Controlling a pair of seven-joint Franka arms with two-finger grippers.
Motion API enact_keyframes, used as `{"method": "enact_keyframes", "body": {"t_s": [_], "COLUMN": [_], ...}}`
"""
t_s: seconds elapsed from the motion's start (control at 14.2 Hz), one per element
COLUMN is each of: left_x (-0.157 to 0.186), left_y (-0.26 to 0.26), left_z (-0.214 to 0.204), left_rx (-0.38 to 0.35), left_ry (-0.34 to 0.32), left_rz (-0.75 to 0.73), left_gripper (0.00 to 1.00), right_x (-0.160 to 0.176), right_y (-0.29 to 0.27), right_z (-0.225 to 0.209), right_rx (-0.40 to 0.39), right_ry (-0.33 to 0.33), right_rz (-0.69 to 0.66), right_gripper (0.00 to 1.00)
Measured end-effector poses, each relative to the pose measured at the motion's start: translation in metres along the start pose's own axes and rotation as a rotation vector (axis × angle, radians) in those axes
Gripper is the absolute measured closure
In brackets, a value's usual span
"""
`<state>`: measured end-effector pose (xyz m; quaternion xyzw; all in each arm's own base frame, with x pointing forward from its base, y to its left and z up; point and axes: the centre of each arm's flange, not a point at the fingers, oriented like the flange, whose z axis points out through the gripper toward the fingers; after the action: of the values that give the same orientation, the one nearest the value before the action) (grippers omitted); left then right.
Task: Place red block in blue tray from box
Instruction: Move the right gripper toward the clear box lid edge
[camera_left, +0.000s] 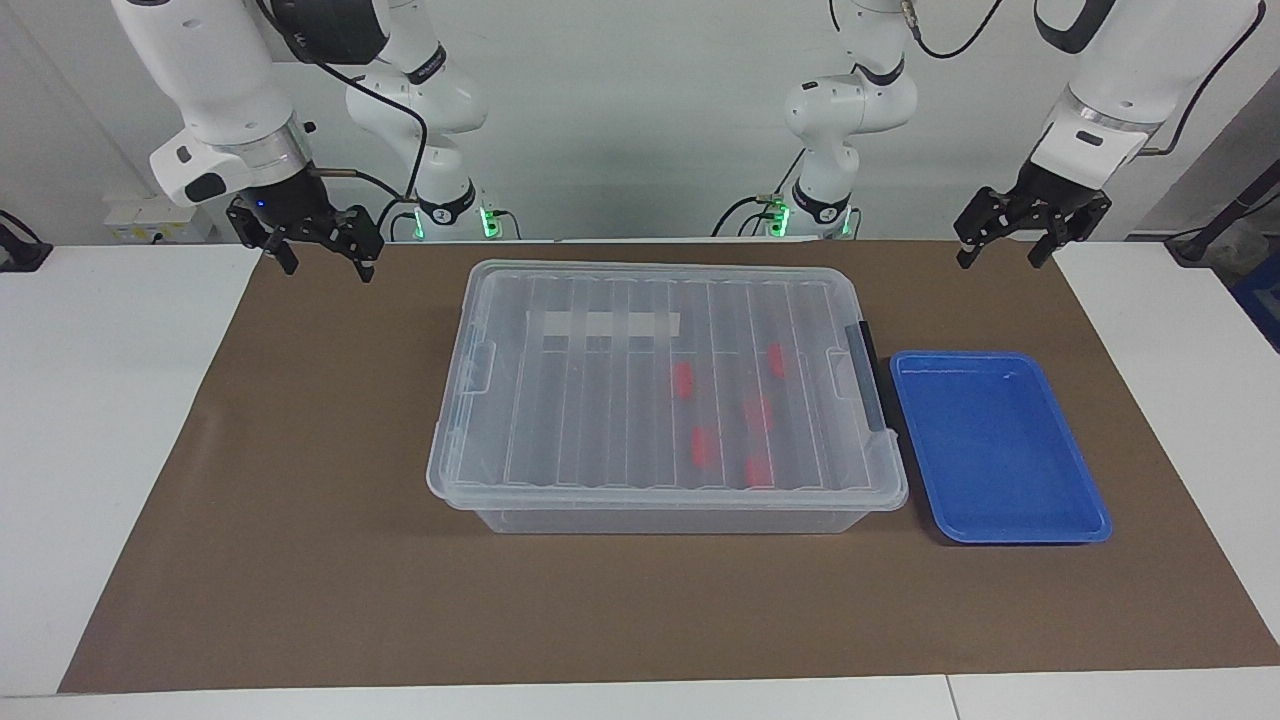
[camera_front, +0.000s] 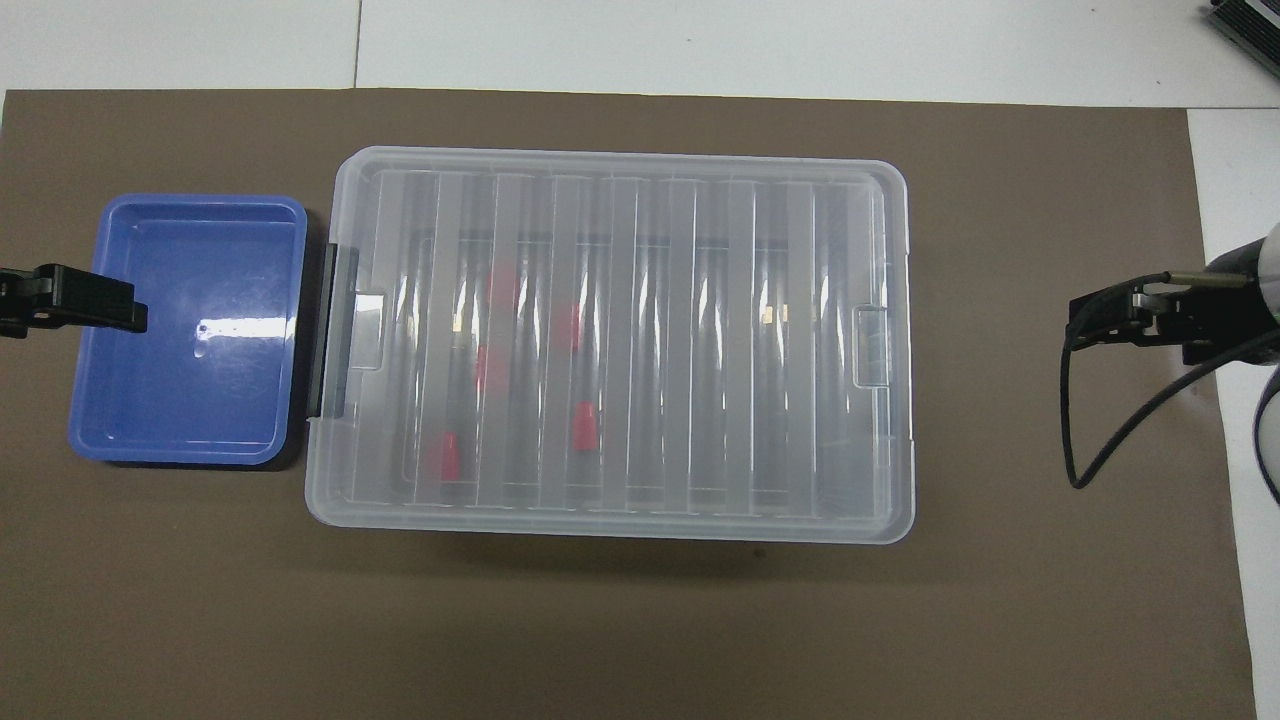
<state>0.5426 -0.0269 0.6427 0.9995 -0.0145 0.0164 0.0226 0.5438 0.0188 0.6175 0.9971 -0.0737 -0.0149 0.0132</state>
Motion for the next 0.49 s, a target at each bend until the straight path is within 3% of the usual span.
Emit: {"method": "enact_keyframes", "body": {"t_s": [0.49], "left_x": [0.0000], "left_y": [0.0000], "left_z": [0.0000], "left_rx": [0.000], "left_ry": [0.000], "left_rz": [0.000], "left_gripper": [0.00], "right_x": [0.0009], "right_y": [0.0018], "right_z": [0.0027], "right_rx": [0.001], "right_ry": [0.003], "right_rz": [0.004], "right_gripper": [0.00]}}
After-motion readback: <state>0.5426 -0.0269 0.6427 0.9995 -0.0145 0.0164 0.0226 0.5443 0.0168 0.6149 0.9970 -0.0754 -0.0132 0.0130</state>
